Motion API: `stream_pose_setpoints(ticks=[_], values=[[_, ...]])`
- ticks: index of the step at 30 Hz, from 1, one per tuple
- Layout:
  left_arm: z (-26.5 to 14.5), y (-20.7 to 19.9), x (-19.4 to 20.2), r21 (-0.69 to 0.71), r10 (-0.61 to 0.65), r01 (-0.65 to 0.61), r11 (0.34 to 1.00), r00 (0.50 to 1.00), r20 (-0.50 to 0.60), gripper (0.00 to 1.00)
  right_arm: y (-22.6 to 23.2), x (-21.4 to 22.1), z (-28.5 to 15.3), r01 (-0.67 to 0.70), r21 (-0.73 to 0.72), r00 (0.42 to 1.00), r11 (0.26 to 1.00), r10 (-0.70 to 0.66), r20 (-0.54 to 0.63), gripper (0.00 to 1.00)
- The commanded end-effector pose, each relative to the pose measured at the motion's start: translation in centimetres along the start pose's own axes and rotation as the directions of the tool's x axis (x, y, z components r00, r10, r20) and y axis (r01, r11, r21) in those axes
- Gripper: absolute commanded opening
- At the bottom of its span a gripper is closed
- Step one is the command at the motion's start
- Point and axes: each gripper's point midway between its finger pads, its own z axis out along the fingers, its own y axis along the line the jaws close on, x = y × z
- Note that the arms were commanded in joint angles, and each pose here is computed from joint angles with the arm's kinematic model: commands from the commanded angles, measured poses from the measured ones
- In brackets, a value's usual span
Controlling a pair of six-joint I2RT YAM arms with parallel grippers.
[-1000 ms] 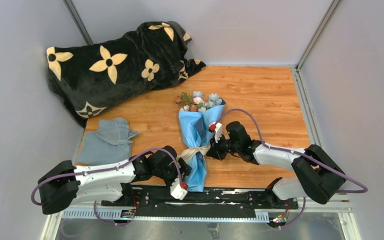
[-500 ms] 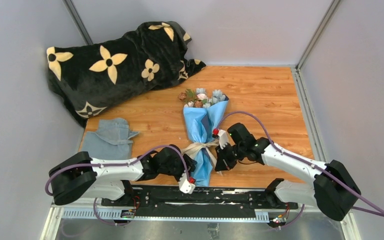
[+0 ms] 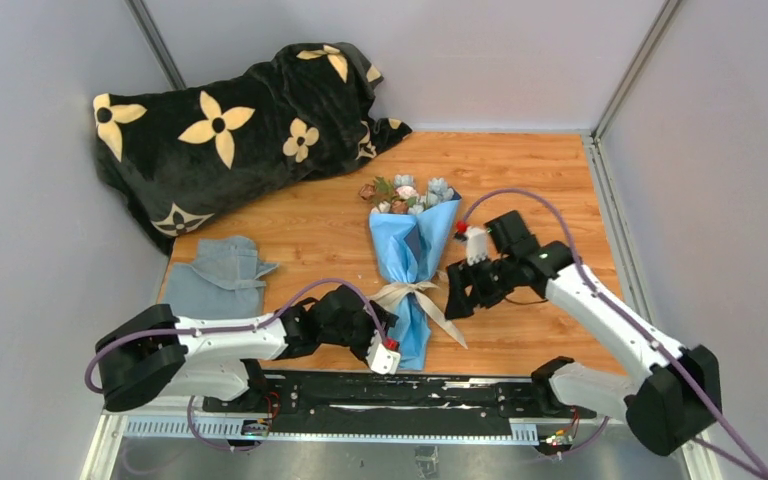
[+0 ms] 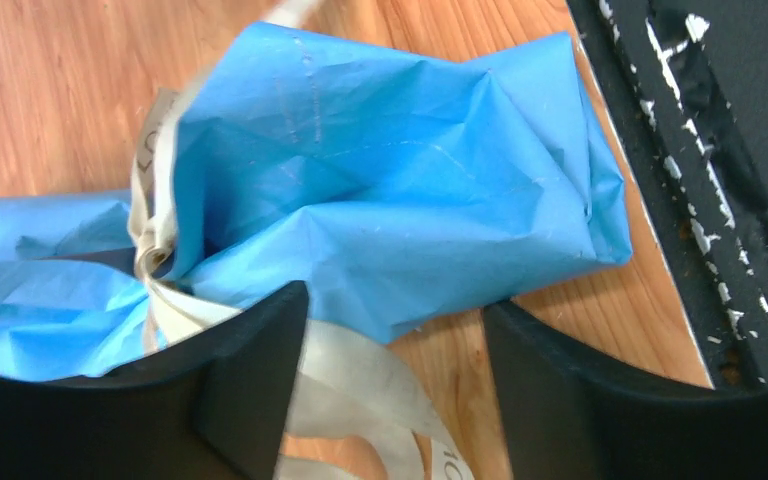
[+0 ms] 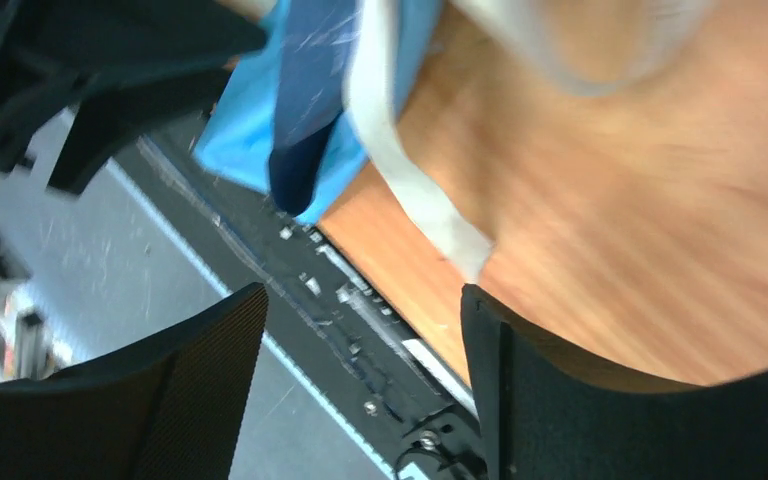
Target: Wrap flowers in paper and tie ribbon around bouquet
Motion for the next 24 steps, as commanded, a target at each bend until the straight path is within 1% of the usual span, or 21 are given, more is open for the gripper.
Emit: stream_pose_setpoints(ticks=[1, 2, 3, 4, 5, 7, 9, 10, 11, 12, 13, 15, 16, 17, 18, 19, 20, 21, 22, 23, 24], values=[[-0.7, 2.1, -3.5, -0.027, -0.114, 0.116, 0.993, 0.99, 0.078, 0.76, -4.0, -2.9, -5.6, -0.09, 0.184, 0.982, 0.979, 0.057, 0.18, 0.77], [-1.3, 2.3, -4.0, -0.003, -0.138, 0.138, 0.99, 0.988, 0.067, 0.81, -5.2, -4.7, -7.5, -0.122, 0.23, 0.96, 0.966, 0.057, 0.274, 0.77], [-1.8, 2.9, -4.7, 0.004, -0.144, 0.144, 0.99, 0.988, 0.063, 0.83, -6.4, -5.6, -8.7, -0.155, 0.271, 0.943, 0.95, 0.06, 0.329, 0.77], [-2.7, 2.3, -4.3, 0.046, -0.171, 0.17, 0.984, 0.985, 0.007, 0.87, -7.5, -6.9, -10.0, -0.181, 0.32, 0.913, 0.93, 0.038, 0.406, 0.78], [-3.6, 2.5, -4.1, 0.051, -0.186, 0.187, 0.981, 0.982, -0.035, 0.88, -8.8, -8.7, -11.3, -0.206, 0.364, 0.872, 0.908, 0.002, 0.489, 0.78], [-6.1, 3.4, -3.3, 0.034, -0.23, 0.235, 0.971, 0.967, -0.106, 0.89, -11.8, -10.3, -12.8, -0.292, 0.437, 0.801, 0.851, -0.032, 0.598, 0.79], [-9.1, 4.5, -2.8, 0.0, -0.309, 0.312, 0.95, 0.942, -0.131, 0.91, -14.8, -11.1, -14.0, -0.365, 0.493, 0.748, 0.789, -0.066, 0.66, 0.79], [-11.0, 5.7, -3.0, -0.035, -0.344, 0.342, 0.939, 0.93, -0.129, 0.92, -16.2, -11.3, -14.4, -0.4, 0.515, 0.732, 0.759, -0.074, 0.678, 0.79], [-12.3, 5.6, -2.2, -0.046, -0.385, 0.382, 0.923, 0.909, -0.159, 0.93, -17.5, -11.2, -14.8, -0.433, 0.526, 0.721, 0.732, -0.068, 0.69, 0.79], [-13.9, 6.2, -1.8, -0.088, -0.427, 0.418, 0.904, 0.886, -0.182, 0.93, -18.5, -11.2, -15.1, -0.46, 0.533, 0.712, 0.71, -0.063, 0.699, 0.8], [-15.6, 7.3, -1.2, -0.169, -0.502, 0.475, 0.864, 0.843, -0.195, 0.94, -19.3, -11.2, -15.4, -0.479, 0.539, 0.706, 0.693, -0.061, 0.706, 0.8], [-18.5, 8.4, 1.8, -0.338, -0.648, 0.564, 0.754, 0.723, -0.239, 0.97, -20.6, -11.3, -16.1, -0.514, 0.559, 0.689, 0.651, -0.074, 0.721, 0.81], [-19.8, 8.5, 3.8, -0.415, -0.707, 0.585, 0.697, 0.656, -0.263, 0.97, -21.2, -11.2, -16.3, -0.531, 0.569, 0.68, 0.628, -0.084, 0.728, 0.81], [-21.3, 8.4, 6.2, -0.502, -0.767, 0.591, 0.632, 0.573, -0.29, 0.97, -21.6, -11.0, -16.3, -0.548, 0.572, 0.671, 0.61, -0.088, 0.736, 0.81], [-22.4, 8.1, 8.3, -0.563, -0.805, 0.584, 0.585, 0.504, -0.314, 0.97, -21.9, -10.8, -16.3, -0.556, 0.574, 0.663, 0.602, -0.097, 0.743, 0.81], [-23.2, 7.6, 10.0, -0.603, -0.83, 0.576, 0.552, 0.449, -0.331, 0.98, -22.3, -10.7, -16.3, -0.567, 0.577, 0.648, 0.587, -0.115, 0.753, 0.81], [-23.7, 7.3, 11.5, -0.643, -0.853, 0.564, 0.518, 0.4, -0.336, 0.98, -22.9, -10.4, -16.6, -0.596, 0.575, 0.62, 0.561, -0.133, 0.773, 0.81], [-23.9, 7.2, 12.9, -0.679, -0.879, 0.562, 0.473, 0.359, -0.315, 0.98, -23.6, -9.5, -16.4, -0.629, 0.569, 0.601, 0.53, -0.133, 0.788, 0.81], [-24.2, 7.2, 14.1, -0.712, -0.905, 0.562, 0.42, 0.32, -0.281, 0.98, -24.0, -9.4, -16.8, -0.664, 0.547, 0.555, 0.51, -0.155, 0.817, 0.82], [-24.3, 7.4, 15.2, -0.742, -0.928, 0.563, 0.365, 0.289, -0.237, 0.98, -24.2, -9.1, -16.8, -0.679, 0.54, 0.536, 0.497, -0.166, 0.828, 0.82], [-24.4, 7.7, 16.1, -0.761, -0.947, 0.572, 0.306, 0.264, -0.183, 0.98, -24.4, -8.6, -16.6, -0.683, 0.54, 0.531, 0.491, -0.173, 0.829, 0.82]])
